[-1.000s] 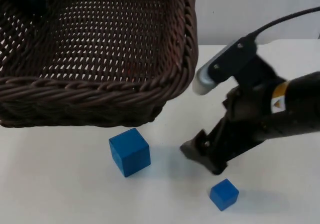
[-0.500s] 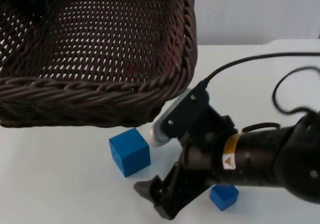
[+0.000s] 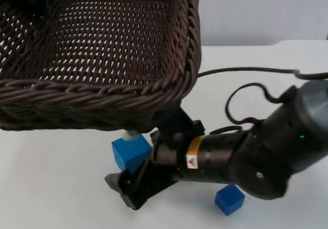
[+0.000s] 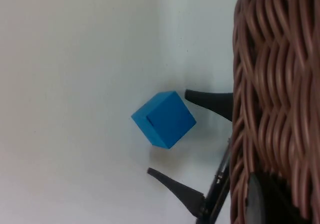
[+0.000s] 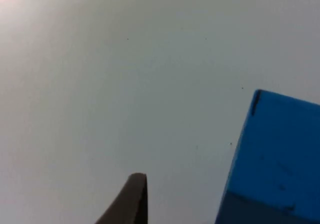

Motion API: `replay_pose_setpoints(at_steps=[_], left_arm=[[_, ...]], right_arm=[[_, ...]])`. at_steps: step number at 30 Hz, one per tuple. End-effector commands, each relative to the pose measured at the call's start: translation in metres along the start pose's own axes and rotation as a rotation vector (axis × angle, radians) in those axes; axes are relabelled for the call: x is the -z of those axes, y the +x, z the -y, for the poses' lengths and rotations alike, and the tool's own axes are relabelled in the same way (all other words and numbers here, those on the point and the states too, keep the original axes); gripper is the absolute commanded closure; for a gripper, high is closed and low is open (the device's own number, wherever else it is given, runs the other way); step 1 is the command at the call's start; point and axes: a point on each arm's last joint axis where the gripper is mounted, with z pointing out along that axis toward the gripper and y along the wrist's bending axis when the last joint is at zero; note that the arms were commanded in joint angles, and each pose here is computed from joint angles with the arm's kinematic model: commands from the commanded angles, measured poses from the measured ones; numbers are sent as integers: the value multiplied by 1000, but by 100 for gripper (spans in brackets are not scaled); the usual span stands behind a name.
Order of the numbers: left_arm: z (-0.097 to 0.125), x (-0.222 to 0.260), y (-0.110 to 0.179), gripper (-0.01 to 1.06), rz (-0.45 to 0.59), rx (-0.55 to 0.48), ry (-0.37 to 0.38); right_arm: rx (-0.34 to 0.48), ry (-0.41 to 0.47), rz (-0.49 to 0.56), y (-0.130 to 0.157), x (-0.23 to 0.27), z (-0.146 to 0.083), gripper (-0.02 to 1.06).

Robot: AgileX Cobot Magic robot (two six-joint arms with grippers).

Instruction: Pick up the basket with the left hand and place the largest block into the basket with the right hand.

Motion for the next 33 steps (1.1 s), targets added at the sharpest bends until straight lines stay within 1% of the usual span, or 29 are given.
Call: replay_pose_setpoints(at_steps=[1, 5, 7, 8, 9, 10, 12, 13, 14, 15, 16, 17, 19, 21, 22, 25, 26, 27, 28, 31, 32, 33], left_arm=[[3, 4, 0, 105, 25, 13, 20], [3, 4, 0, 105, 25, 13, 20], [3, 4, 0, 105, 25, 13, 20], [3, 4, -1, 105, 27, 13, 20], [3, 4, -1, 105, 27, 13, 20], [3, 4, -1, 105, 29, 13, 20], [3, 4, -1, 105, 31, 13, 20], [3, 4, -1, 105, 31, 13, 20], [3, 4, -1, 105, 31, 13, 20], [3, 4, -1, 105, 31, 13, 20], [3, 4, -1, 105, 31, 13, 20], [3, 4, -1, 105, 31, 13, 20], [3, 4, -1, 105, 31, 13, 20], [3, 4, -1, 105, 31, 13, 20], [3, 4, -1, 105, 31, 13, 20], [3, 4, -1, 105, 31, 13, 20], [3, 4, -1, 105, 31, 13, 20], [3, 4, -1, 105, 31, 13, 20], [3, 4, -1, 105, 31, 13, 20], [3, 4, -1, 105, 31, 13, 20], [3, 4, -1, 105, 31, 13, 20], [3, 4, -1, 105, 33, 13, 20]], right_arm=[[-1, -3, 3, -2, -4, -2, -1], [-1, -2, 5, -3, -9, -2, -1], [-20, 10, 12, -4, -10, -1, -1], [-53, 30, 12, -5, -10, 1, 1], [-53, 30, 12, -5, -10, 1, 1], [-72, 42, 12, -4, -10, 2, 3], [-90, 54, 10, -4, -10, 4, 13], [-90, 54, 10, -4, -10, 4, 13], [-90, 54, 10, -4, -10, 4, 22], [-90, 54, 10, -4, -10, 4, 35], [-90, 54, 10, -4, -10, 4, 43], [-90, 54, 10, -4, -10, 4, 43], [-85, 51, 10, -4, -10, 4, 61], [-90, 54, 10, -4, -10, 4, 75], [-90, 54, 10, -4, -10, 4, 75], [-90, 54, 10, -4, -10, 4, 92], [-91, 54, 2, -3, -10, 4, 100], [-91, 54, 2, -3, -10, 4, 100], [-86, 50, -14, -3, -9, 4, 105], [-80, 48, -67, -7, -4, 4, 105], [-80, 48, -67, -7, -4, 4, 105], [-62, 47, -81, -9, -2, 4, 105]])
